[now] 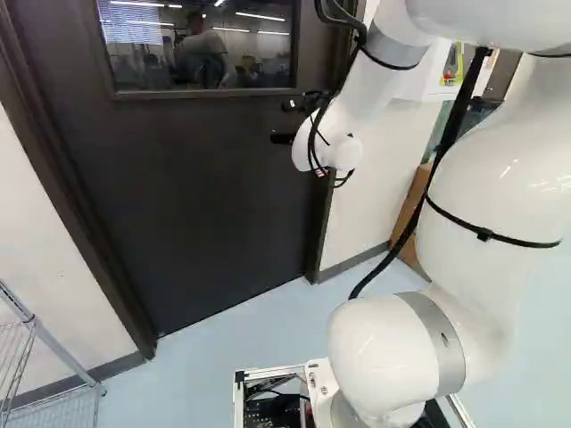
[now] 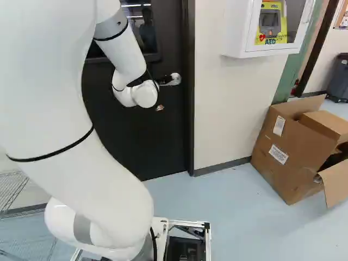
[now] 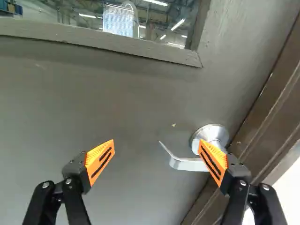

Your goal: Open the door and move inside

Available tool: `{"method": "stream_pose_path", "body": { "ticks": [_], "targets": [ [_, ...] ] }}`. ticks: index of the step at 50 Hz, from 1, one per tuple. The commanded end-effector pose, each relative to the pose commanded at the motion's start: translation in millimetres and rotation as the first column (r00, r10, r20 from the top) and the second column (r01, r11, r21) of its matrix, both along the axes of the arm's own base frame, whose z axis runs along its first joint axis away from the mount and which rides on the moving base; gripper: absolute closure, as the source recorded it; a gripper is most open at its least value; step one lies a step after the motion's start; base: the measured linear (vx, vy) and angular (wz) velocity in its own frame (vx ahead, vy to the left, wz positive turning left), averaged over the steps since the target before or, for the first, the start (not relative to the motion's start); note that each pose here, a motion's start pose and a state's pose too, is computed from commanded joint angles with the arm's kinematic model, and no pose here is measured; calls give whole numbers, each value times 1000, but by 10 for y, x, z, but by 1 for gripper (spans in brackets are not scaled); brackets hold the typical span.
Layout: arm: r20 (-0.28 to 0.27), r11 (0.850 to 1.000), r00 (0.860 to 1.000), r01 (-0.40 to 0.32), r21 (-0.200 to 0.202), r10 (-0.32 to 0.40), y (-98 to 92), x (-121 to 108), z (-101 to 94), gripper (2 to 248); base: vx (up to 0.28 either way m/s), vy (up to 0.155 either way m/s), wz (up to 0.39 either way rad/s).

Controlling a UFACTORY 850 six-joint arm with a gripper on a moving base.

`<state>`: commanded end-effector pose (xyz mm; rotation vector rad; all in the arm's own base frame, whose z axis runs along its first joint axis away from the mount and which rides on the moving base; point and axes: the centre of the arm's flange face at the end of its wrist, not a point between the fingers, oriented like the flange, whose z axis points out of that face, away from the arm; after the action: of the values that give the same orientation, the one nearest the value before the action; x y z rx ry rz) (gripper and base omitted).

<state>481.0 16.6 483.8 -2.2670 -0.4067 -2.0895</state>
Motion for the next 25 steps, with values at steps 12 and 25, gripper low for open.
{"method": "stream_pose_path", "body": {
  "ticks": [12,25],
  "targets": [
    [-26,1000,1000,0,0,0,0,64,-129,3,0,0,0],
    [-55,1000,998,0,0,0,0,78,-269,3,0,0,0]
  ]
}}
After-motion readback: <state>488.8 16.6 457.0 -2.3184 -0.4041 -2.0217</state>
